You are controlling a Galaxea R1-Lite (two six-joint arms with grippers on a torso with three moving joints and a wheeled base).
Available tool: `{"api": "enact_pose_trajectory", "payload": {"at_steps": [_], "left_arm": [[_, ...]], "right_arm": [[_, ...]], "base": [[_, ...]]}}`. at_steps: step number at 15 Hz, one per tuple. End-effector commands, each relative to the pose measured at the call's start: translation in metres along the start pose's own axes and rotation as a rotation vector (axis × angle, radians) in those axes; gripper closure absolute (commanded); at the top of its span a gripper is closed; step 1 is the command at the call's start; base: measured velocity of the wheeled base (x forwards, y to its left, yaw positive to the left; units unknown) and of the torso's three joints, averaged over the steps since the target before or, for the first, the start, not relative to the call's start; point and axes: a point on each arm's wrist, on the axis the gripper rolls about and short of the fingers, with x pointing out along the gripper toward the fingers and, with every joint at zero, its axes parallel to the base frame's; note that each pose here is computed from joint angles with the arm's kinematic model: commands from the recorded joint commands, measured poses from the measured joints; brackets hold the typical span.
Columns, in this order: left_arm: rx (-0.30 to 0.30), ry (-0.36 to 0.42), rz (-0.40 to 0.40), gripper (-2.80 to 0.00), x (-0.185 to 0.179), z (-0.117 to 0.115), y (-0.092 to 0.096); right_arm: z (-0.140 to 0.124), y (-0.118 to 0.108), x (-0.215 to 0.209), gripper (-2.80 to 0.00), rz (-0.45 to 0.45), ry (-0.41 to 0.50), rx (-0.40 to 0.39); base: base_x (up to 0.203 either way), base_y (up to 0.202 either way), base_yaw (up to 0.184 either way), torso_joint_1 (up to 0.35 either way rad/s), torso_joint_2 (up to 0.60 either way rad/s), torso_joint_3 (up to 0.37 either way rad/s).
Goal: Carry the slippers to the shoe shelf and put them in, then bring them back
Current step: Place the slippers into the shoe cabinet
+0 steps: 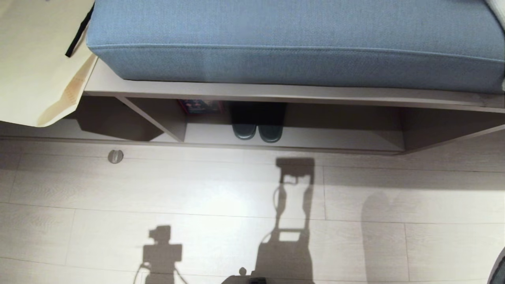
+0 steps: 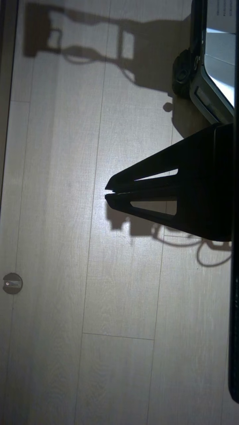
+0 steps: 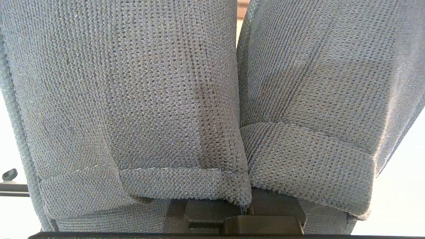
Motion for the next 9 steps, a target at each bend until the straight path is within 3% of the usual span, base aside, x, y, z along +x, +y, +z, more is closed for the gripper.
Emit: {"api": "enact_pose_trajectory", "payload": {"at_steps": [1, 9], "left_arm": [[-0.001, 0.0, 0.001, 0.0, 0.0, 0.0, 0.0], [-0.004, 0.002, -0.001, 0.0, 0.0001, -0.0004, 0.0]], "right_arm": [[0.0, 0.0, 0.0, 0.0, 0.0, 0.0, 0.001], [0.0, 0.0, 0.0, 0.0, 0.0, -0.001, 0.0]], "base": [[0.0, 0.0, 0.0, 0.003, 0.0, -0.193], [0.0, 0.0, 0.0, 0.005, 0.01, -0.198]]}}
